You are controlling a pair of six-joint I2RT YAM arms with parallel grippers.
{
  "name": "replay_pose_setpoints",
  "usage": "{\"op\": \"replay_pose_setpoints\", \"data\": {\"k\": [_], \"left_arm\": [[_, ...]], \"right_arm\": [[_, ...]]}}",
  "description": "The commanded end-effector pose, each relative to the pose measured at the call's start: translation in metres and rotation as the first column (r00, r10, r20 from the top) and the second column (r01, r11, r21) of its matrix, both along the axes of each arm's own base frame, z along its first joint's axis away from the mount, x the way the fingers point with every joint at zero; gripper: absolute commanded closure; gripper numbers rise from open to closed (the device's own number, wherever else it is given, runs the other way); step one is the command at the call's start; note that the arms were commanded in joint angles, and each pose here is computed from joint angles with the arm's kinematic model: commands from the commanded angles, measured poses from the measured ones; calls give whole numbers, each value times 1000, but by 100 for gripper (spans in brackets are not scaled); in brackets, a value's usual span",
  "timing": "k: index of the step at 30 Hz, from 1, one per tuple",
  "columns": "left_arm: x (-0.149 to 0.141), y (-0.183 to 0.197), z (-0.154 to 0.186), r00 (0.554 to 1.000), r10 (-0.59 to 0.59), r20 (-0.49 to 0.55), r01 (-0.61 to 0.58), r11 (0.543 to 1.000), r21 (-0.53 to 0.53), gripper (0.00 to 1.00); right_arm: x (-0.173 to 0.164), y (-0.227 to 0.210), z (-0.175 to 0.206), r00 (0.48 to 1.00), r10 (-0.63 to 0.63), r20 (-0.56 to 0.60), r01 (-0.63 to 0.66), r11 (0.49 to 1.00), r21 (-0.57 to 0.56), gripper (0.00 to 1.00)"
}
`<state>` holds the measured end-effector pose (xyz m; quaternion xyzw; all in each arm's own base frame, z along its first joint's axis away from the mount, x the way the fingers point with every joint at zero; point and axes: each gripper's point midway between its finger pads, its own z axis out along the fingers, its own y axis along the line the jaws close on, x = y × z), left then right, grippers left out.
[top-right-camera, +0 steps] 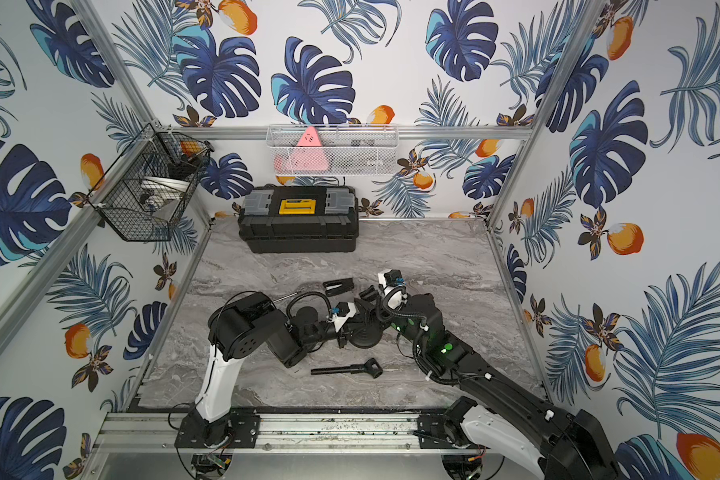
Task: Assemble a microphone stand
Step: Screw the microphone stand pole into the microphone stand base.
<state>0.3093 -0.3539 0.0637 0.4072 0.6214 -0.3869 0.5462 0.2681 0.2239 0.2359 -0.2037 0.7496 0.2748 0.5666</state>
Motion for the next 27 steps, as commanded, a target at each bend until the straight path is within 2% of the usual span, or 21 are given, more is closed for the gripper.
{"op": "replay_pose_setpoints", "data": {"k": [1,4,8,15,21,24,27], "left_arm": [[1,7,-32,996,36,-85,-28,995,94,93],[0,7,-32,996,35,-87,-27,995,92,93],[0,7,-32,996,33,-86,-26,996,90,93],[-1,8,-31,996,35,-80,-28,995,94,92],[-2,7,-32,996,26,-83,-18,995,94,91],[-2,7,-32,996,26,-83,-18,996,91,91],[-1,8,-33,996,27,-81,-19,995,95,91]], "right_arm": [[-15,1,-4,996,89,14,-89,996,-6,13],[-21,-4,-20,990,139,1,-139,990,25,14],[-14,-13,-42,988,153,-29,-150,986,71,17],[6,-12,-69,981,188,-39,-187,982,26,22],[11,-3,-73,963,261,73,-262,965,2,23],[14,5,-79,945,314,89,-315,949,-8,28],[13,12,-76,922,358,146,-360,933,-13,37]]}}
